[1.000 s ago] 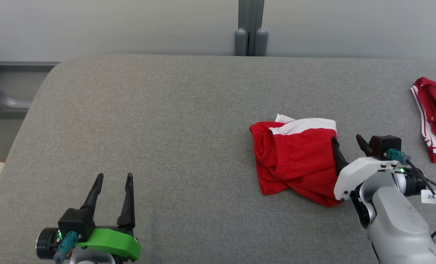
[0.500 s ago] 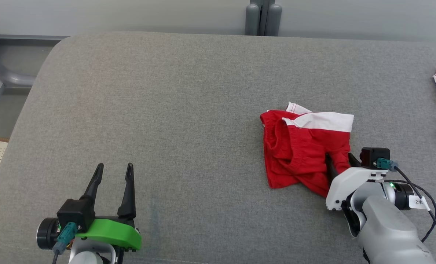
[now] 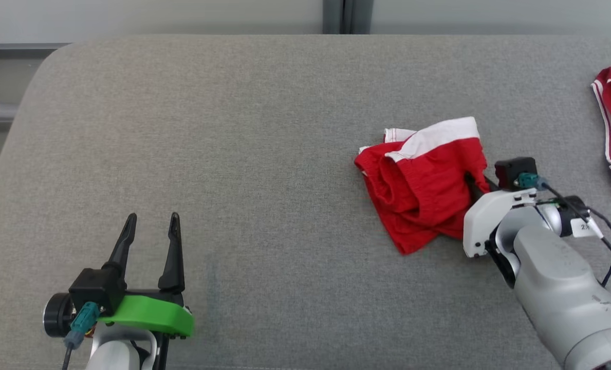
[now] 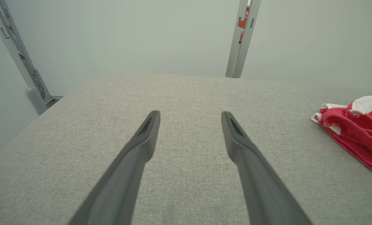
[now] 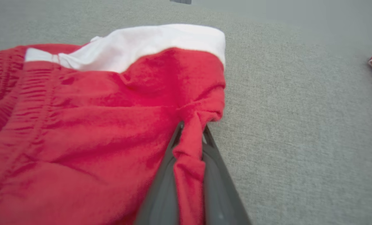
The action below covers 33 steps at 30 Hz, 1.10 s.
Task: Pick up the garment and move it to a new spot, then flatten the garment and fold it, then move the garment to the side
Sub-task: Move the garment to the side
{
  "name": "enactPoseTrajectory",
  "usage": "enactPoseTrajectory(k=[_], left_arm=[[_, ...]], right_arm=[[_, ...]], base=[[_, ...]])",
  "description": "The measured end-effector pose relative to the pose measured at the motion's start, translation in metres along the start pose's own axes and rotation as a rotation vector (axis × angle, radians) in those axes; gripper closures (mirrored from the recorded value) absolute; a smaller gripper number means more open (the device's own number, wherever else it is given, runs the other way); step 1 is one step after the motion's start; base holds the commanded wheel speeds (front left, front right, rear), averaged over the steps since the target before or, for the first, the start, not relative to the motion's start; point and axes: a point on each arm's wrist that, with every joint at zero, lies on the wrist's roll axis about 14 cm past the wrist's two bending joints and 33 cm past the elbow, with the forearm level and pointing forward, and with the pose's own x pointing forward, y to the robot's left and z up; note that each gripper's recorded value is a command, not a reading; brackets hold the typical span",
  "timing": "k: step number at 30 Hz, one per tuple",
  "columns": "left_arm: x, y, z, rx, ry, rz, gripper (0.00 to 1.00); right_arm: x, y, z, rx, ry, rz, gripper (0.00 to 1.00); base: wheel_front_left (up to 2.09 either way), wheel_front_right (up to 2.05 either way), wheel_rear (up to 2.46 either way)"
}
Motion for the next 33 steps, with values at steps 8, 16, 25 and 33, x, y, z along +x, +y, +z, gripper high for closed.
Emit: enactPoseTrajectory(k=[8, 16, 25, 33], left_arm=[[0.032, -0.027, -0.006, -0.005, 0.003, -0.082, 0.00], [0.070, -0.054, -0.022, 0.012, 0.017, -0.178, 0.00], [0.097, -0.084, -0.054, 0.025, 0.059, -0.285, 0.00], [0.111, -0.095, -0.073, 0.023, 0.073, -0.333, 0.00]], right_arm=[[0.010, -0.056, 0.019, -0.158, 0.000, -0.043, 1.00], [-0.002, -0.154, 0.052, -0.219, -0.034, -0.198, 1.00], [-0.047, -0.256, 0.071, -0.271, -0.013, -0.402, 1.00], [-0.066, -0.308, 0.087, -0.330, 0.036, -0.516, 1.00]], base=[[0.00, 0.00, 0.00], [0.00, 0.00, 0.00], [0.00, 0.00, 0.00], [0.00, 0.00, 0.00]])
